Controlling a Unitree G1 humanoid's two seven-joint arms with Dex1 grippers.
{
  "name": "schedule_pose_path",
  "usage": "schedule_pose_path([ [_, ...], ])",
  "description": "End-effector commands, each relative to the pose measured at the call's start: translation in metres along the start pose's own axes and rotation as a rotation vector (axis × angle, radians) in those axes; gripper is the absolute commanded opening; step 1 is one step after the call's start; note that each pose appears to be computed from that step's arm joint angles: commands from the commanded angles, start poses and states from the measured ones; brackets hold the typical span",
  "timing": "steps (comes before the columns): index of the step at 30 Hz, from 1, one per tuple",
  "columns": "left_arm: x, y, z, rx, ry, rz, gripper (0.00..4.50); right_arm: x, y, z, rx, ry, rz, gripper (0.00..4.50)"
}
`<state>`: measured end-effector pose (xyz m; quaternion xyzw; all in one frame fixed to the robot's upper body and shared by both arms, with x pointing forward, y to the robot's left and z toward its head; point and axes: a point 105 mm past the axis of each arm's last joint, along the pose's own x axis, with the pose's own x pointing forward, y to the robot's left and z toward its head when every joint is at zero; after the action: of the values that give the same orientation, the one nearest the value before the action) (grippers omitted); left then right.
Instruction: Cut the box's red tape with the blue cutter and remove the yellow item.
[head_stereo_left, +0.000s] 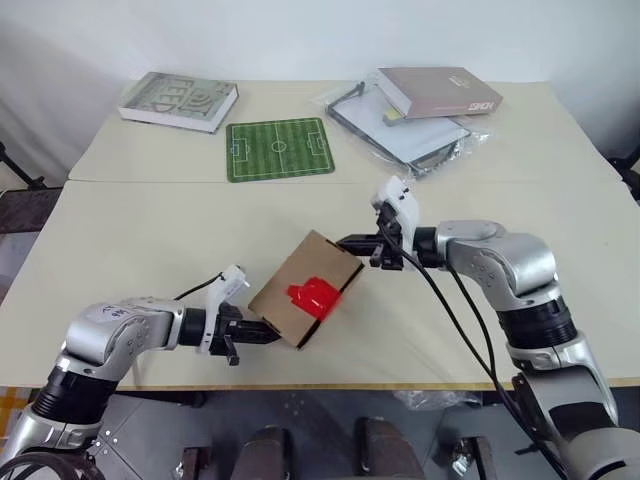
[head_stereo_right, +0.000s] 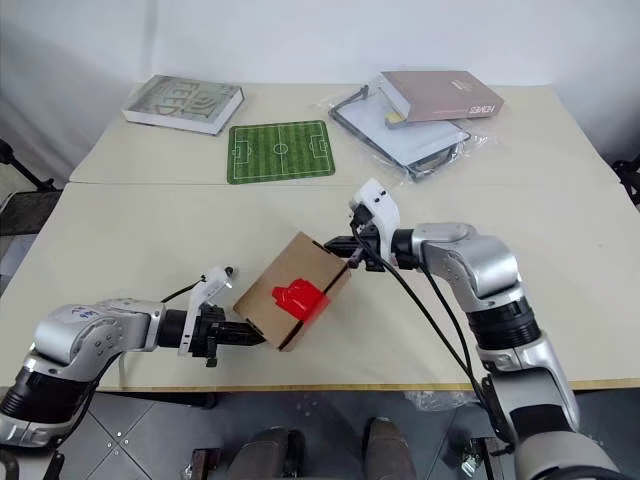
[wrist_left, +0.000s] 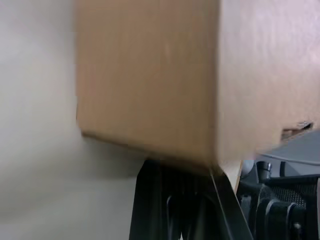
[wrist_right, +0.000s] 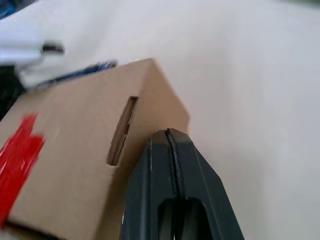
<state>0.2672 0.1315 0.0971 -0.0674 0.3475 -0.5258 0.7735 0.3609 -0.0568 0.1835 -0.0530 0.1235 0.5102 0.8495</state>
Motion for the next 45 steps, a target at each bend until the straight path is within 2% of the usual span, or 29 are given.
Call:
schedule_pose_path([
  [1,0.011,-0.010,0.021,0.091,-0.061,-0.036,0.00,0.009,-0.013,0.018,-0.020,-0.109,-0.087,0.03],
  [5,0.002,-0.015,0.021,0.080,-0.076,-0.035,0.00,-0.012,-0.056,0.040,-0.043,-0.211,-0.366,0.03],
  [10,-0.041,-0.006,0.003,0.026,-0.049,0.062,0.00,-0.059,-0.075,0.043,-0.088,-0.209,-0.518,0.03],
  [13,-0.064,0.004,0.003,0.038,-0.046,0.156,0.00,-0.079,-0.070,0.029,-0.084,-0.124,-0.517,0.03],
  [17,-0.083,0.033,0.035,0.106,-0.192,0.322,0.00,-0.085,-0.037,-0.007,-0.132,0.086,-0.380,0.03],
  [21,-0.066,0.044,0.056,0.155,-0.256,0.329,0.00,-0.069,-0.008,-0.029,-0.107,0.157,-0.238,0.03],
  [24,-0.035,0.030,0.065,0.179,-0.252,0.198,0.00,-0.050,-0.003,-0.031,-0.088,0.140,-0.200,0.03],
  [27,-0.009,0.008,0.064,0.184,-0.190,0.034,0.00,-0.026,-0.001,-0.024,-0.112,0.115,-0.162,0.03],
  [34,0.007,-0.018,0.052,0.191,-0.033,-0.137,0.00,0.004,-0.003,0.002,-0.137,0.044,-0.134,0.03],
  [40,-0.002,-0.014,0.052,0.199,-0.036,-0.088,0.00,-0.017,-0.018,0.002,-0.158,0.035,-0.224,0.03],
  [45,-0.037,0.016,0.066,0.196,-0.153,0.119,0.00,-0.061,-0.032,0.005,-0.126,0.029,-0.353,0.03],
])
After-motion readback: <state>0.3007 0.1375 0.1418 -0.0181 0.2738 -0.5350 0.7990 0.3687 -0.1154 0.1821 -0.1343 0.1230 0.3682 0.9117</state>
